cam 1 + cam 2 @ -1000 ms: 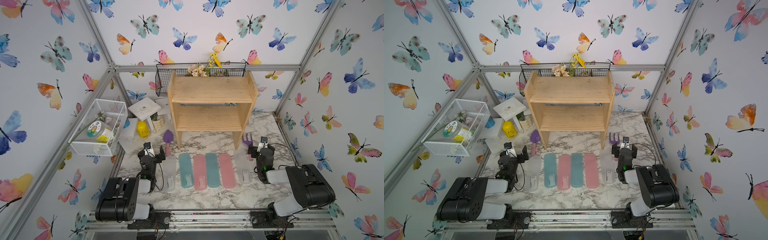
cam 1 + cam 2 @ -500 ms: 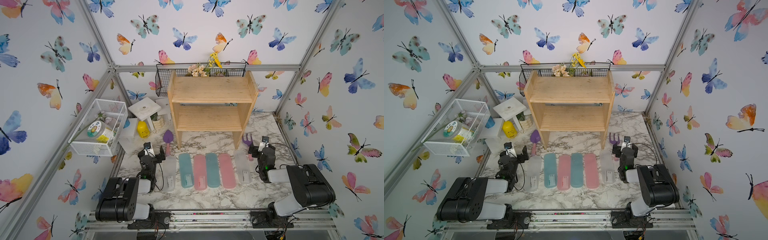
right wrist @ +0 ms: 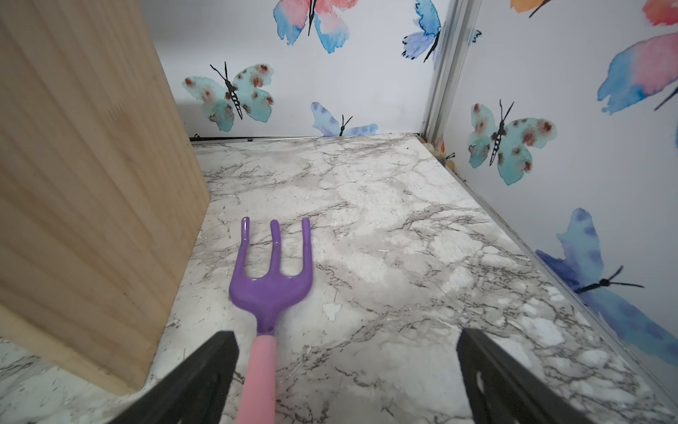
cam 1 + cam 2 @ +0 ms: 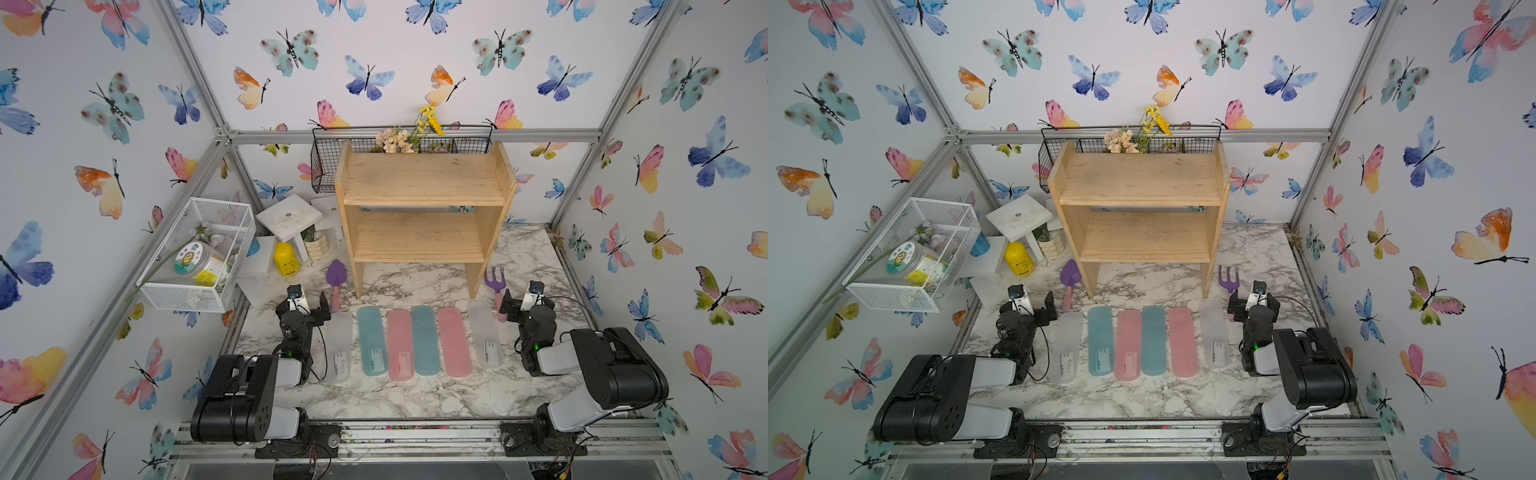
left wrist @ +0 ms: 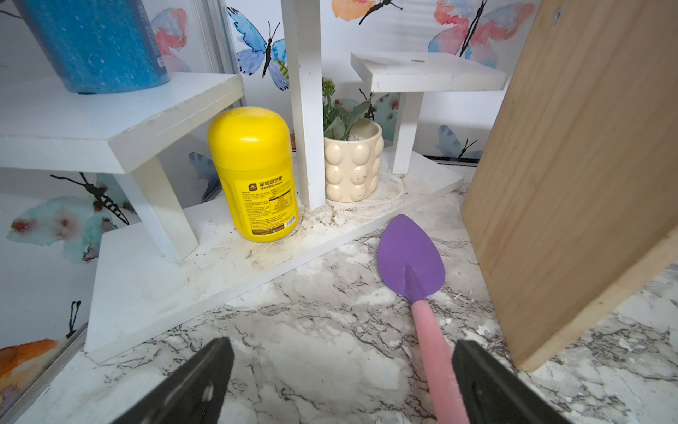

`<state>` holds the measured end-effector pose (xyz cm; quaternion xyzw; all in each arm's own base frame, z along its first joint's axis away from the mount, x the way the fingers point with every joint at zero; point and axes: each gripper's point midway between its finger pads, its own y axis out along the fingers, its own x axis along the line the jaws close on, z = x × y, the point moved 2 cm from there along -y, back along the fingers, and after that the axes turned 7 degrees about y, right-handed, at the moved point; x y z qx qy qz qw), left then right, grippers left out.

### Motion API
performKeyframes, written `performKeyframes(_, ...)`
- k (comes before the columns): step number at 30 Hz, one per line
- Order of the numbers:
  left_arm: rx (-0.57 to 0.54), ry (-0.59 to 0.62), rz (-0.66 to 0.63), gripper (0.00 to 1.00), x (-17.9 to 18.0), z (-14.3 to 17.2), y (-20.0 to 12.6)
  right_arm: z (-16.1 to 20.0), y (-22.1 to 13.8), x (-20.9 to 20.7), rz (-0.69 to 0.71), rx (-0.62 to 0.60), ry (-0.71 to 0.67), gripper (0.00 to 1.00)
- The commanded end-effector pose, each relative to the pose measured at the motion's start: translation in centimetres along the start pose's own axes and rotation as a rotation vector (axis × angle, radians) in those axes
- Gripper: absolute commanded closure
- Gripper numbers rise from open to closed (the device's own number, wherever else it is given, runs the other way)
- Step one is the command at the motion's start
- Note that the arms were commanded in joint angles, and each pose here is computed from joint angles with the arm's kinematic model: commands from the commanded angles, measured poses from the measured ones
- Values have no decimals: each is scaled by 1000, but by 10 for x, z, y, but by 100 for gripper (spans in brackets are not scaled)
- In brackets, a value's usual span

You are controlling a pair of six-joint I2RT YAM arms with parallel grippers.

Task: Remove the pencil cases from the shelf
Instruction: Reset both arms

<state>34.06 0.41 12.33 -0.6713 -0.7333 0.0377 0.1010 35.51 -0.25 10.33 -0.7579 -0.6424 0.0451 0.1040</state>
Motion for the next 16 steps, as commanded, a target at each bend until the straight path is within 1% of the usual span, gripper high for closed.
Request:
performKeyframes(1,5,4,-11,1,1,1,0,-6,0,4,-23,-29,11,1)
performKeyframes(6,4,4,-11,1,1,1,0,-4,1,3,-17,-2,12,1)
performKeyframes(16,4,4,-11,1,1,1,0,-5,0,3,-19,-10,14,1)
